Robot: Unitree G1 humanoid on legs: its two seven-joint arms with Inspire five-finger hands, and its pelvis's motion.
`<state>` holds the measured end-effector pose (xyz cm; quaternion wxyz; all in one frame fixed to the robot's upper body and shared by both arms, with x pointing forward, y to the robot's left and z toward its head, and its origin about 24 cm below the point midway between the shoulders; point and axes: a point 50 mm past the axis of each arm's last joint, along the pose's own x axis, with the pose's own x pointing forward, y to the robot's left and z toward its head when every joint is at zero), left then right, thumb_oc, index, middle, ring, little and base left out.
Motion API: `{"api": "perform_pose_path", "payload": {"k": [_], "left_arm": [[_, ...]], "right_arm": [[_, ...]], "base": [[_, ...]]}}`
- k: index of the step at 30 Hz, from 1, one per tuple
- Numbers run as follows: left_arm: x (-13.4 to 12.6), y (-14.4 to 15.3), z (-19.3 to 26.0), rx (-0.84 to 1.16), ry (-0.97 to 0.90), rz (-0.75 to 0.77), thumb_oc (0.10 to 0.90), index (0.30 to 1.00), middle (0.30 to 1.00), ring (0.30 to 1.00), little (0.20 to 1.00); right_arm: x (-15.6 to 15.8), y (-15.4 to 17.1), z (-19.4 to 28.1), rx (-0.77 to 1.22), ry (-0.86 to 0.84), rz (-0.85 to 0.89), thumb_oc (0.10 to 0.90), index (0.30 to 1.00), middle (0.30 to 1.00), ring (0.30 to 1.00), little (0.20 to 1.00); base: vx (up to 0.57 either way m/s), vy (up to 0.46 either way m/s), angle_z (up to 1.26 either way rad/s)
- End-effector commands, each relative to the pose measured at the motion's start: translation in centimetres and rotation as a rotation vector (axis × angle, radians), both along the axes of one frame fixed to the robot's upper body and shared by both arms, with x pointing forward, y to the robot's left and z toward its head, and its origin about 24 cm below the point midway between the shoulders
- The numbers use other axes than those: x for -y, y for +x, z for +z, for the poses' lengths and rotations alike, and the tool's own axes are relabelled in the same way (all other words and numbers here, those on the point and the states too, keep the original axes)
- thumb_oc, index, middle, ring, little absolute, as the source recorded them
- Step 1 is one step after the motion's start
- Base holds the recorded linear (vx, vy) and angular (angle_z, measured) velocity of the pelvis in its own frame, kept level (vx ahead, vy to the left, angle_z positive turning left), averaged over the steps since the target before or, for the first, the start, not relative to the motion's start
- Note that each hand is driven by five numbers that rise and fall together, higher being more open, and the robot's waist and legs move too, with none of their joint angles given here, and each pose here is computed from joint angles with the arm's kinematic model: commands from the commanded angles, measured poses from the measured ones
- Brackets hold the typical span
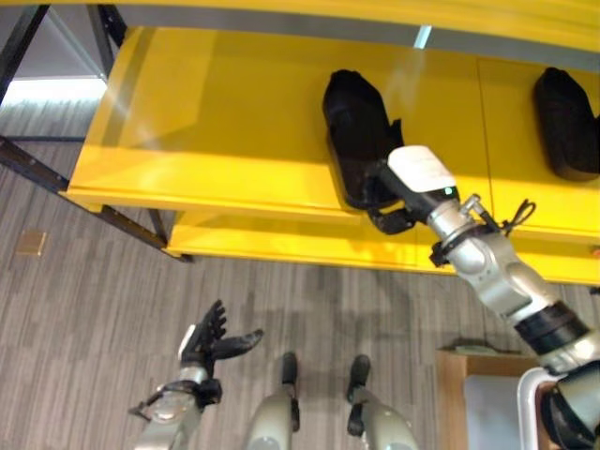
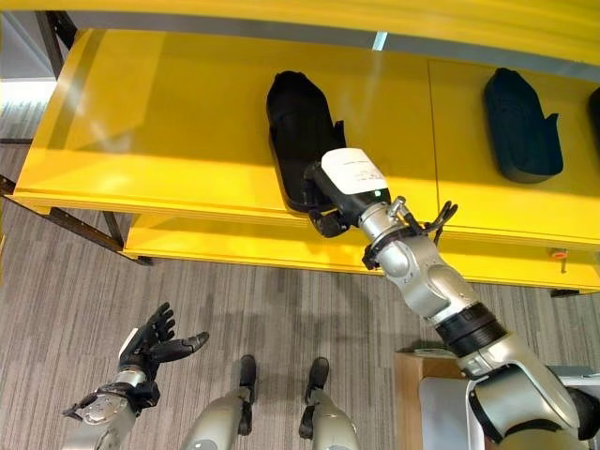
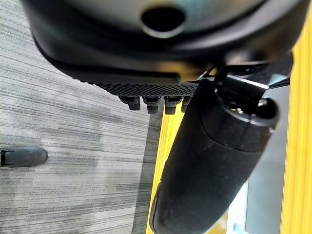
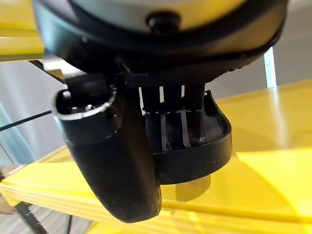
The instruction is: Move parts from the plastic box to the shelf.
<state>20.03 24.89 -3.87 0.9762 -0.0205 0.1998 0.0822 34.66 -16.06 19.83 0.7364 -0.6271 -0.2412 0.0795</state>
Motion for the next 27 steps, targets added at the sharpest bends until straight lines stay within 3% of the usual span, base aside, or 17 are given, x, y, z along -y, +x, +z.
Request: {"api": "perform_pose_path", "payload": {"k": [1, 9, 27], "left_arm": [[0.3, 0.7, 2.4, 0.144, 0.007, -0.07, 0.9, 1.0, 1.0, 1.0, 1.0], [0.7, 0.9, 2.6, 0.147, 0.004, -0.115, 0.9, 1.0, 1.0, 1.0, 1.0], [1.6, 1.6, 2.7, 0.163, -0.022, -0.136, 0.9, 1.0, 1.0, 1.0, 1.0]], "right_arm": [[-1.6, -0.4, 8.9, 0.356, 0.022, 0.082, 0.4, 0.3, 0.3, 0.3, 0.3], [-0.8, 1.5, 10.6, 0.34, -0.057, -0.008, 0.4, 0.3, 0.3, 0.3, 0.3], [3.6, 4.8, 12.4, 0.298, -0.048, -0.303, 0.4, 0.3, 0.3, 0.3, 0.3]], "base": [[0.0, 0.0, 0.0], [0.0, -0.002, -0.02], [0.0, 0.0, 0.0]]}}
